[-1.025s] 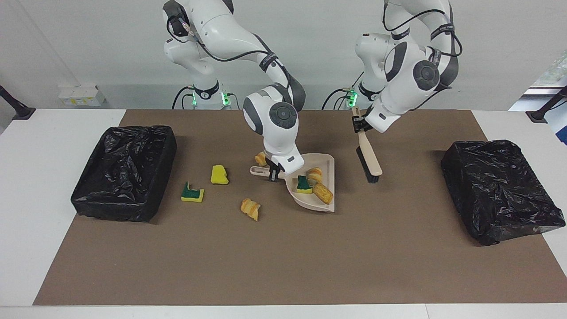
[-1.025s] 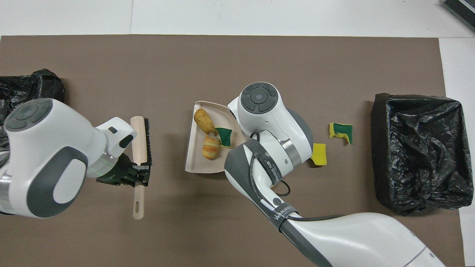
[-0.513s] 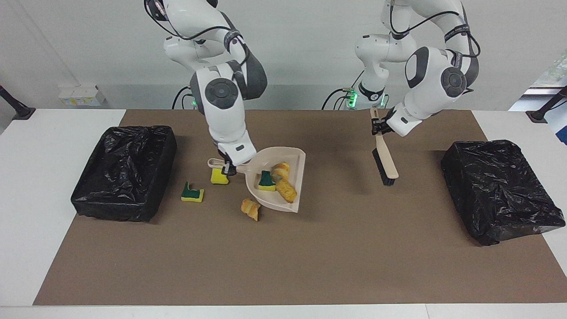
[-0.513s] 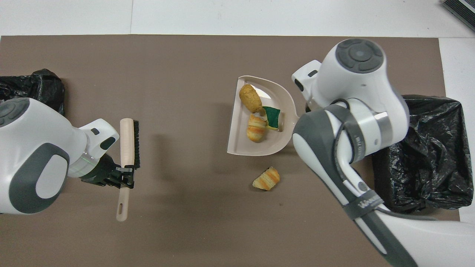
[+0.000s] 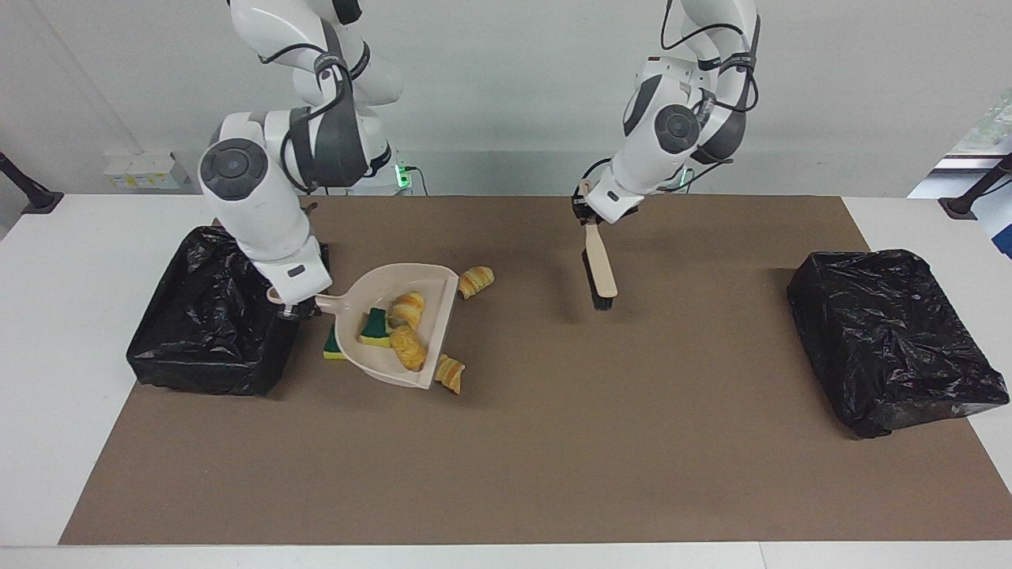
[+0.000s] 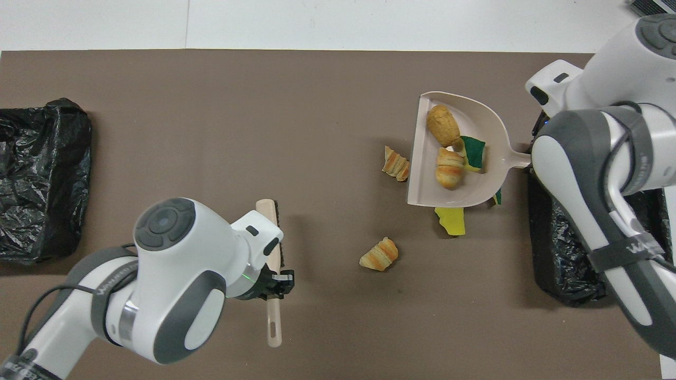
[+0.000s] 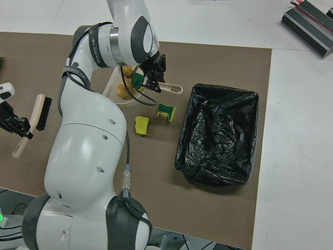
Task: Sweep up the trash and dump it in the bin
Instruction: 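Carry the dustpan to the nearby bin with the right gripper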
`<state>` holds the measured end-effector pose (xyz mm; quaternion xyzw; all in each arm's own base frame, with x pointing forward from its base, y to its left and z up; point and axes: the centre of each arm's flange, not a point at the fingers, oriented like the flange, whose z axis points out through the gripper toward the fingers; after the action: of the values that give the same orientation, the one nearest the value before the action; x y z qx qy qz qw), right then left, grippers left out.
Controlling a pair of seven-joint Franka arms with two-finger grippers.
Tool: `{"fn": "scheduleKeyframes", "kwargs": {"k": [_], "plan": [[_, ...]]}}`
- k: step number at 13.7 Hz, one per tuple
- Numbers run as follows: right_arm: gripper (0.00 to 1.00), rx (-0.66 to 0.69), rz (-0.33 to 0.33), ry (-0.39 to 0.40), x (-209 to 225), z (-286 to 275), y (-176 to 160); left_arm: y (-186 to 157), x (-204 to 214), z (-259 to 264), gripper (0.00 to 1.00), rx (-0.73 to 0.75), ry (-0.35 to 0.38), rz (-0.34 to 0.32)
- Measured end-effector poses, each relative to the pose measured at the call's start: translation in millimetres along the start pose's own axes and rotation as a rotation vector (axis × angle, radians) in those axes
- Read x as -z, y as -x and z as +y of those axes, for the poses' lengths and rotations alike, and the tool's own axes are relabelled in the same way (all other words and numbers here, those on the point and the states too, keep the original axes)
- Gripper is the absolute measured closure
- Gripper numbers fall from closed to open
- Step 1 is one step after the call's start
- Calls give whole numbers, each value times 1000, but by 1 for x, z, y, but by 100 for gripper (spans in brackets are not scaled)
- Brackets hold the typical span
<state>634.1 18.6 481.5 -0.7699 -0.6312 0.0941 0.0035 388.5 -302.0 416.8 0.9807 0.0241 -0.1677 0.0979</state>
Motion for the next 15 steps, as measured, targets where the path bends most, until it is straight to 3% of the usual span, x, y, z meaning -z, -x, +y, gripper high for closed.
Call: {"fn": "scheduleKeyframes", "kwargs": {"k": [2, 6, 9, 12, 15], "plan": [[67, -23, -66, -7, 6, 1, 41, 18, -21, 28, 74, 24, 34, -1], [67, -50, -218, -44, 15, -7, 119, 30, -80, 56, 74, 60, 21, 23], [67, -80, -373, -56, 18, -10, 172, 30, -92, 58, 74, 45, 5, 11], [67, -111, -493, -79, 13, -19, 209, 32, -101, 51, 74, 27, -13, -7], [67, -84, -632, -92, 9, -31, 214, 39, -109, 46, 74, 7, -33, -28]]}}
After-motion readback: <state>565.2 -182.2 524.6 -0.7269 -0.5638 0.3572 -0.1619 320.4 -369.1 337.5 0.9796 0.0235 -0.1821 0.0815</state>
